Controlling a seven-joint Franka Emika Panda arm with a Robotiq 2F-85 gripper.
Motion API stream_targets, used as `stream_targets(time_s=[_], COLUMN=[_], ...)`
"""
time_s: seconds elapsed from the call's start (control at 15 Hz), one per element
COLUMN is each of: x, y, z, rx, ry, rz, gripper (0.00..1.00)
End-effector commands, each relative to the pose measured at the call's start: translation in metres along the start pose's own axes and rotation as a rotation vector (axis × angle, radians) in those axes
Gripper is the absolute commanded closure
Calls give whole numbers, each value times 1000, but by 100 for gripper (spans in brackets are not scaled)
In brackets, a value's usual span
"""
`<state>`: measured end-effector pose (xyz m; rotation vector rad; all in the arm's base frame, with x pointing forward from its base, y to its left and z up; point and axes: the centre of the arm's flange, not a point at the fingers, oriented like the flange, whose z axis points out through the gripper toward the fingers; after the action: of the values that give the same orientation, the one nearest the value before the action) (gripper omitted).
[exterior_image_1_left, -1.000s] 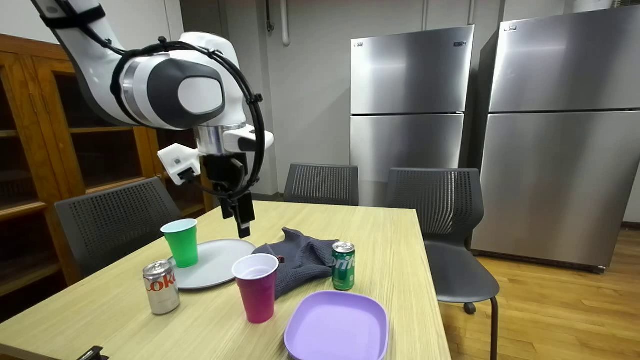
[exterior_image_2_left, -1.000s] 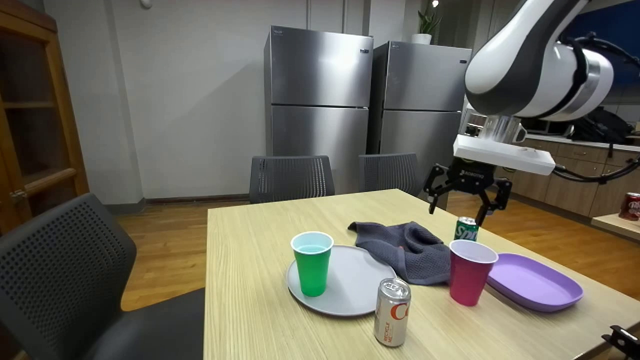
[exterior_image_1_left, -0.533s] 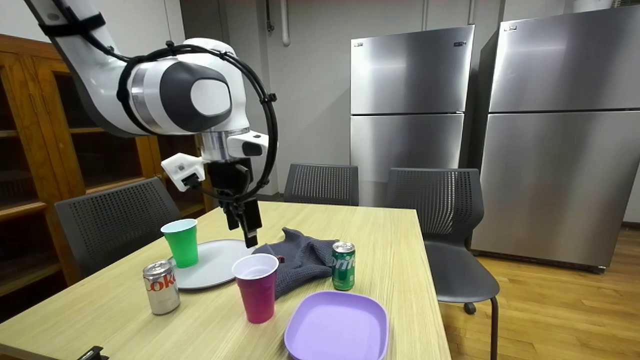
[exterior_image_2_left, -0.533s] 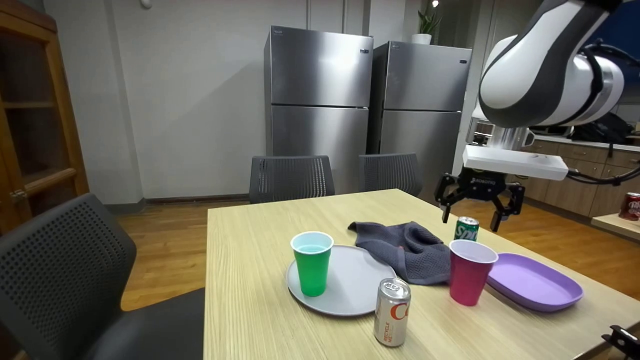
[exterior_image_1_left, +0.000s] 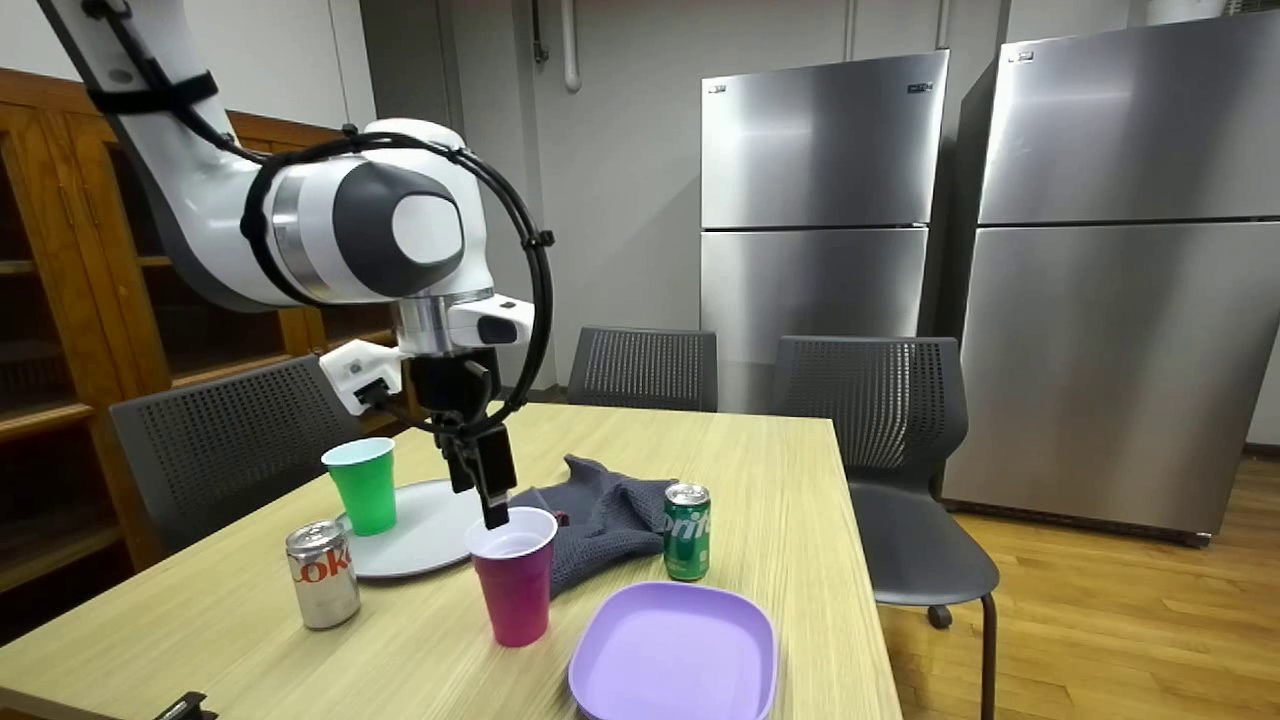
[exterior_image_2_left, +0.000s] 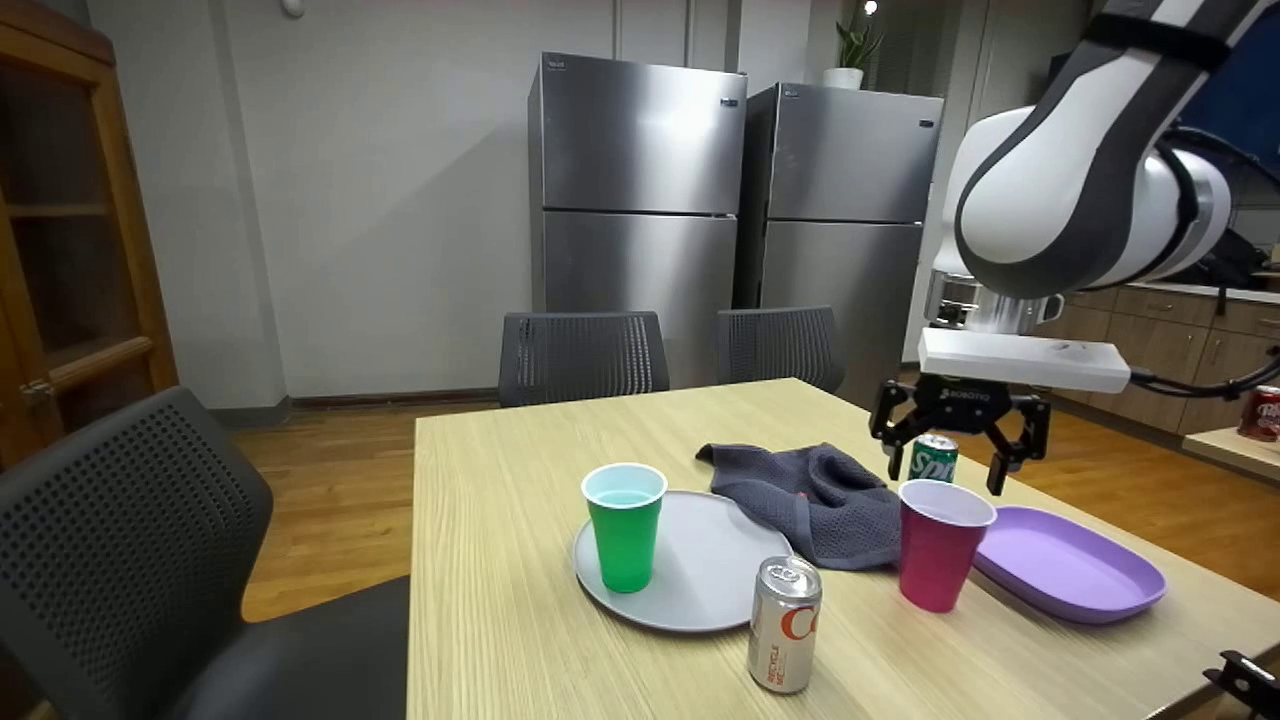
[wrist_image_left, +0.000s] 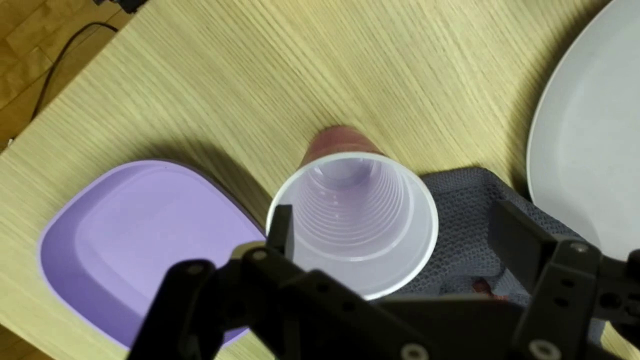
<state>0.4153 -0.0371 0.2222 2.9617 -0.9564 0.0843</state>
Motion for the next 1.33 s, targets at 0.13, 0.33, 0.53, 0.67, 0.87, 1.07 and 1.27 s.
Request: stream_targets(time_s=[0.13,0.33,0.53,0.67,0.87,1.07,1.27], x=[3,6,10,14,17,19,23], y=[-12,-17,-21,-24,-27,-28,-29], z=[26,35,39,37,36,31,24], rx=[-23,-31,-34,-31,-27,-19,-7], ry=[-6,-13,-16,-11,-7,-5,0], rz=[17,15,10,7,2,-1,1], gripper=[0,0,0,0,0,0,0])
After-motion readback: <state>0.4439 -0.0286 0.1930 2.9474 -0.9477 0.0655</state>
